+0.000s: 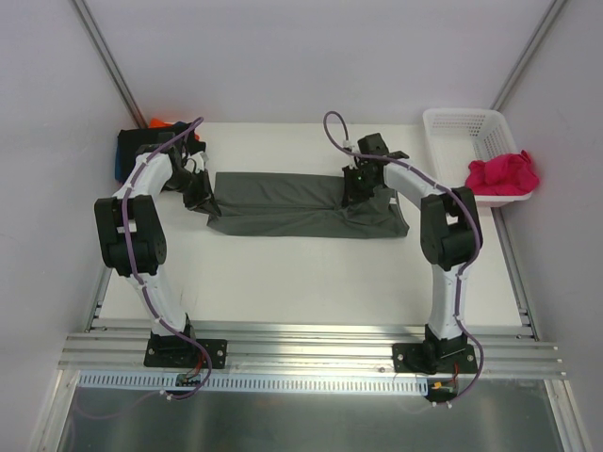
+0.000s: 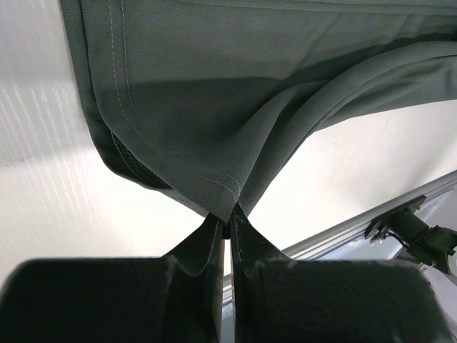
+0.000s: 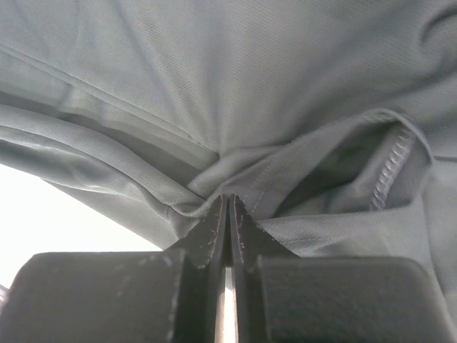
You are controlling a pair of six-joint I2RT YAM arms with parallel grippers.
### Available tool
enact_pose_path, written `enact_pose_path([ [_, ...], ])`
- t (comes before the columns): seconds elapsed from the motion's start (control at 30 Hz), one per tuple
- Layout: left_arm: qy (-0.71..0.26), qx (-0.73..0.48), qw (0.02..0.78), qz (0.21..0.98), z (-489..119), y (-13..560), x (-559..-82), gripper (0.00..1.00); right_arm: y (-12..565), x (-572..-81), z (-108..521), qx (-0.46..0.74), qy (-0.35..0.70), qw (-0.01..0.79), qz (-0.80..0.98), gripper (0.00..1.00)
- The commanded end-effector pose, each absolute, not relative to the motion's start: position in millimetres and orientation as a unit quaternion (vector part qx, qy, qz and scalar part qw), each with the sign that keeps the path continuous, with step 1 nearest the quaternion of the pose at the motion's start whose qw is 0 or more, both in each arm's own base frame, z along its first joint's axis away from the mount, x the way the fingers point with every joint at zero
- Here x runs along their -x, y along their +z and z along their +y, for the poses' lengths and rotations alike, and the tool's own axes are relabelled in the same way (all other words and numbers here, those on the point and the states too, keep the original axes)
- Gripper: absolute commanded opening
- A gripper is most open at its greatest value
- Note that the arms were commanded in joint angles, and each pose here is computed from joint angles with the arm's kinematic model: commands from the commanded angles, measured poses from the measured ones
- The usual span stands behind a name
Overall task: Fold and stack the t-shirts
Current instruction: Fold the tshirt
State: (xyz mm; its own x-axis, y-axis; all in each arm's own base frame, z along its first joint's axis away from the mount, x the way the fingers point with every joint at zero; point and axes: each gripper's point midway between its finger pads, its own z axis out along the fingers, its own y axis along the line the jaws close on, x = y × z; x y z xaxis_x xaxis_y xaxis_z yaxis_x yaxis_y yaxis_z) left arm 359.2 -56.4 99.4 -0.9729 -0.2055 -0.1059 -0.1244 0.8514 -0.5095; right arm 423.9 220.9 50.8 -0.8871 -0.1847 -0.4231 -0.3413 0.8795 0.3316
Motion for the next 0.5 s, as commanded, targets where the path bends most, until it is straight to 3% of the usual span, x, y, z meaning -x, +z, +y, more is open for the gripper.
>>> enact_pose_path([
  [0.0, -0.267, 0.093, 0.085, 0.955, -52.6, 104.4, -368.0, 0.00, 96.4, -431.6, 206.2, 0.136, 0.201, 0.243, 0.939, 0.01],
  [0.47, -0.237, 0.094, 0.114, 0.960, -31.9, 96.4, -418.2, 0.00, 126.4, -443.4, 190.2, 0.111, 0.204, 0.287, 0.929, 0.01],
])
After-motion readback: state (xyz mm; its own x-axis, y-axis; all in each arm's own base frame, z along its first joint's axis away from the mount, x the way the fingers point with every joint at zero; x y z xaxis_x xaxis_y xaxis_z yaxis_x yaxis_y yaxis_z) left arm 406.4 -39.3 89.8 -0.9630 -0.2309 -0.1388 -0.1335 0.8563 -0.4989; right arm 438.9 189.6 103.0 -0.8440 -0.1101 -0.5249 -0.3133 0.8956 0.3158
